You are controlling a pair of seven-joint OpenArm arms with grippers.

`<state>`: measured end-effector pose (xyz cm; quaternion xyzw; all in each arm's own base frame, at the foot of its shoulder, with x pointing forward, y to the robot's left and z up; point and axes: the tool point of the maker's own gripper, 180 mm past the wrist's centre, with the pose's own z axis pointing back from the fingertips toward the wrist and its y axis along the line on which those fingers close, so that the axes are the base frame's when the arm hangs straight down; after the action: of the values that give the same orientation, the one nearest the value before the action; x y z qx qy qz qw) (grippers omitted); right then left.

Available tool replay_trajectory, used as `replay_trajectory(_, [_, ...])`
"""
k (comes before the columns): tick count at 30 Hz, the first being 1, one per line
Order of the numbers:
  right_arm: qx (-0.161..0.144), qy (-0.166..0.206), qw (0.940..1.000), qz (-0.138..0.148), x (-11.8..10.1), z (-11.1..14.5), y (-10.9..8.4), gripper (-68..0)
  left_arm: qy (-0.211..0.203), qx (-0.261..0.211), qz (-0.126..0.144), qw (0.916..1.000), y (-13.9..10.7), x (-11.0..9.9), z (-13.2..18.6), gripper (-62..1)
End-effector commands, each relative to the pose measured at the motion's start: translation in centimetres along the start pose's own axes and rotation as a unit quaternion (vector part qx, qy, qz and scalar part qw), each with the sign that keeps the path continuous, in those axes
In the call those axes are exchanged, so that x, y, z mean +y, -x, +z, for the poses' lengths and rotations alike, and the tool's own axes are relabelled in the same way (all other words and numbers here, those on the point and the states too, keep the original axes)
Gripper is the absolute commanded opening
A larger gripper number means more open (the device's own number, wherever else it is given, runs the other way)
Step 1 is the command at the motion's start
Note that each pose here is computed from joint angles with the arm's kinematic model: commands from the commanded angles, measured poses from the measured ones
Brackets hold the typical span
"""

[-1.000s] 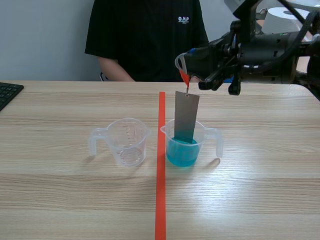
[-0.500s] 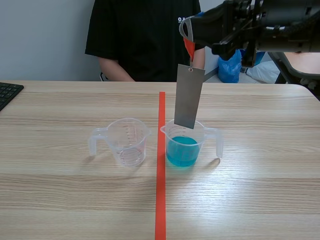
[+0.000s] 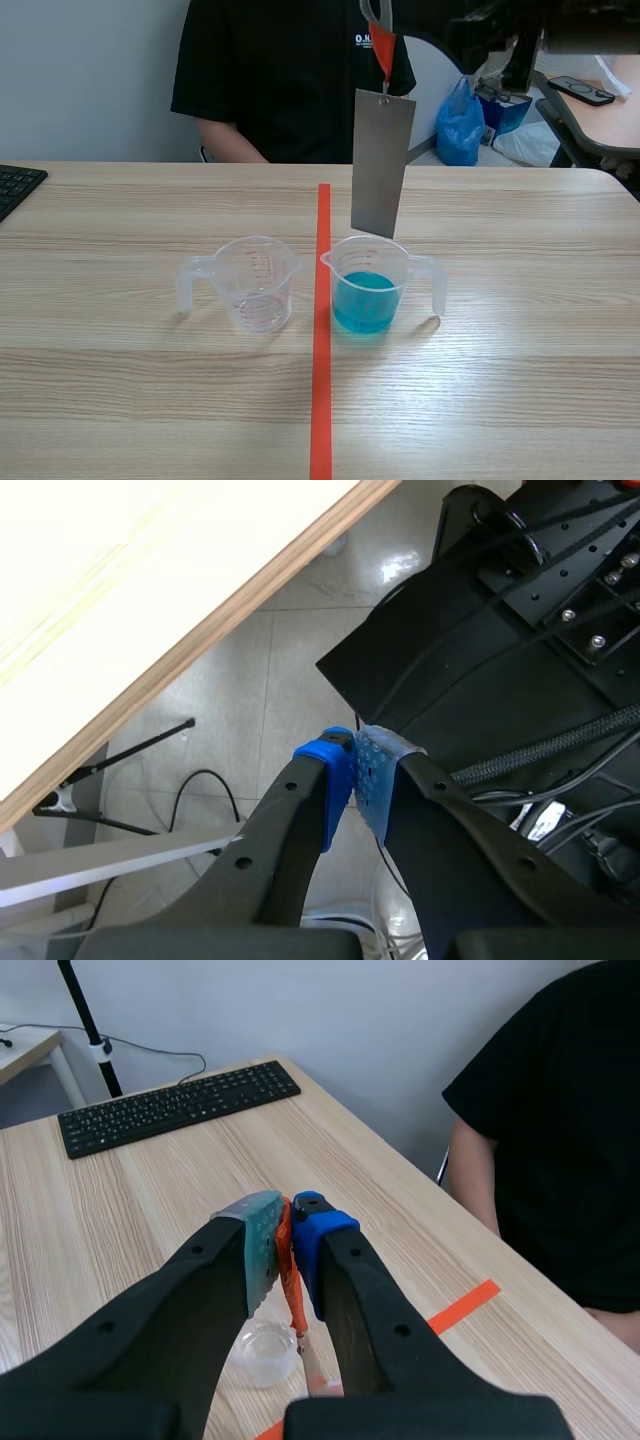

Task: Do the redox reaction experiment.
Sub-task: 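Raise the plate and point at it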

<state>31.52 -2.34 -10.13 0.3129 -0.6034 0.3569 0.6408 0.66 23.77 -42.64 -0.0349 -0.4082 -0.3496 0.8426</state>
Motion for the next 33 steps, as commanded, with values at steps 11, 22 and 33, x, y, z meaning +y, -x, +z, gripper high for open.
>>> replay_trajectory(11, [-0.02,0.001,0.9997,0.011,-0.1,0.2,-1.6,-66.2,-0.014,-0.02,-0.027,0.9993,-1.0,3.9,0.1,-57.1])
replay_trajectory(22, [-0.021,0.0,0.9997,0.01,-0.1,0.2,-1.6,-66.2,0.047,-0.081,-0.019,0.9954,-5.8,10.1,-3.7,-57.1])
replay_trajectory(33, [-0.02,0.0,0.9997,0.009,0.0,0.2,-1.5,-66.2,0.098,-0.166,0.004,0.9814,-13.5,12.5,-9.3,-57.1])
